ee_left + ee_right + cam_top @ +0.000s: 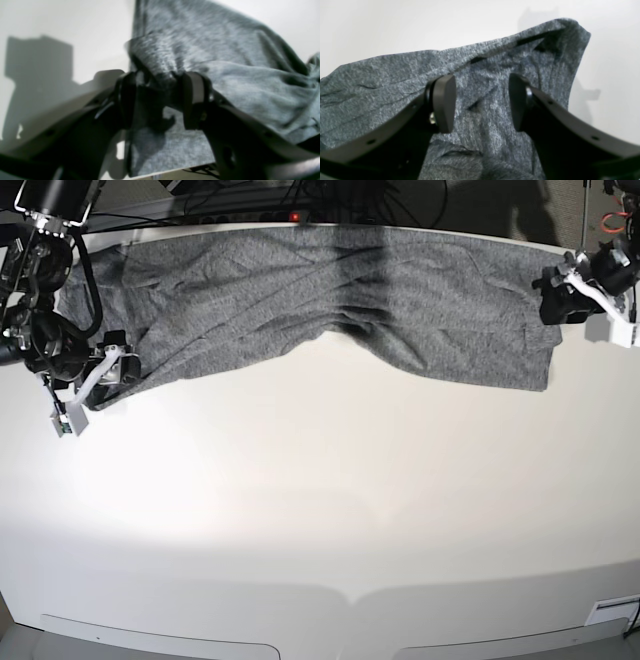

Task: Fold the T-shirt properly
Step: 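Drag the shirt end with the left gripper to flatten the folded strip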

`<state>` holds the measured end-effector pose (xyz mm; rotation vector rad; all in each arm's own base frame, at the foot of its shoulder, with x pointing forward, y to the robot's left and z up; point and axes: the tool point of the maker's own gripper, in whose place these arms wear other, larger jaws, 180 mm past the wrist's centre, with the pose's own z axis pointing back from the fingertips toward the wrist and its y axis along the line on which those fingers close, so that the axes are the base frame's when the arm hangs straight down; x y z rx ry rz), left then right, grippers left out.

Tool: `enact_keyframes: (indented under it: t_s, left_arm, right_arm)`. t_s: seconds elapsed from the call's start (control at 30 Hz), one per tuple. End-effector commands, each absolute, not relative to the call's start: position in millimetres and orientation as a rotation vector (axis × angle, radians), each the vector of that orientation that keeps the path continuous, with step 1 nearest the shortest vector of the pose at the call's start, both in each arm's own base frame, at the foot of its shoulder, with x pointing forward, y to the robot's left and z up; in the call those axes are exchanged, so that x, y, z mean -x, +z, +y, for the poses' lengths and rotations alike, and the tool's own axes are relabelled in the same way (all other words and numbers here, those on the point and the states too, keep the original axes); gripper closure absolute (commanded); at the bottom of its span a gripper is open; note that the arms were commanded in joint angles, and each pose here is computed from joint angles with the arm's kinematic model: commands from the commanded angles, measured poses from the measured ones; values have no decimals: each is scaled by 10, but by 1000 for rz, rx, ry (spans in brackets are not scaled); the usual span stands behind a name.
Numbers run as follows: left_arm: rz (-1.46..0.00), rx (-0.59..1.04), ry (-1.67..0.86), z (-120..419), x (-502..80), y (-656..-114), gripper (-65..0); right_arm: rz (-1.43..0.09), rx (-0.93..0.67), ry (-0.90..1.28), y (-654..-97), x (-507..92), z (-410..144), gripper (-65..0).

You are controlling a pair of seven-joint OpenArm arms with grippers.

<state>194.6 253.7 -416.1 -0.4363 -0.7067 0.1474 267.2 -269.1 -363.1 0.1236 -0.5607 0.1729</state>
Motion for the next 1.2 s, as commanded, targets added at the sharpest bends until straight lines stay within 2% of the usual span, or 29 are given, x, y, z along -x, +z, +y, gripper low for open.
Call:
enact_keyframes:
  t_s: [0.0, 0.37, 0.57, 0.63, 0.67, 0.73, 0.77, 0.9, 1.17]
  left_arm:
    - [-748, 444, 135, 2577, -2038, -4066, -283]
    - [-724, 592, 140, 2299, -2011, -4153, -283]
    - [-733, 578, 80, 2197, -2123, -4170, -277]
    - [-741, 576, 86, 2206, -2166, -4153, -215]
    - [-749, 567, 101, 2230, -2187, -4151, -156]
    - [-770, 523, 125, 2314, -2225, -4165, -15]
    - [-768, 484, 111, 2360, -2222, -4197, 0]
    - [-744, 353, 20, 2489, -2177, -4313, 0]
    - [-767, -13, 142, 3180, -2217, -4374, 0]
  right_arm:
    - [-606, -109, 191, -3500, -2765, -2727, -338]
    - [-606, -109, 191, -3500, -2765, -2727, -338]
    - [-602, -107, 192, -3504, -2759, -2730, -338]
    - [-602, -107, 192, -3505, -2759, -2730, -338]
    - [-602, -108, 192, -3505, -2759, -2729, -338]
    - [-602, -108, 193, -3504, -2760, -2728, -338]
    - [-603, -109, 193, -3504, -2760, -2727, -338]
    - [-604, -110, 205, -3502, -2760, -2719, -338]
    - [-678, -255, 236, -3380, -2820, -2457, -338]
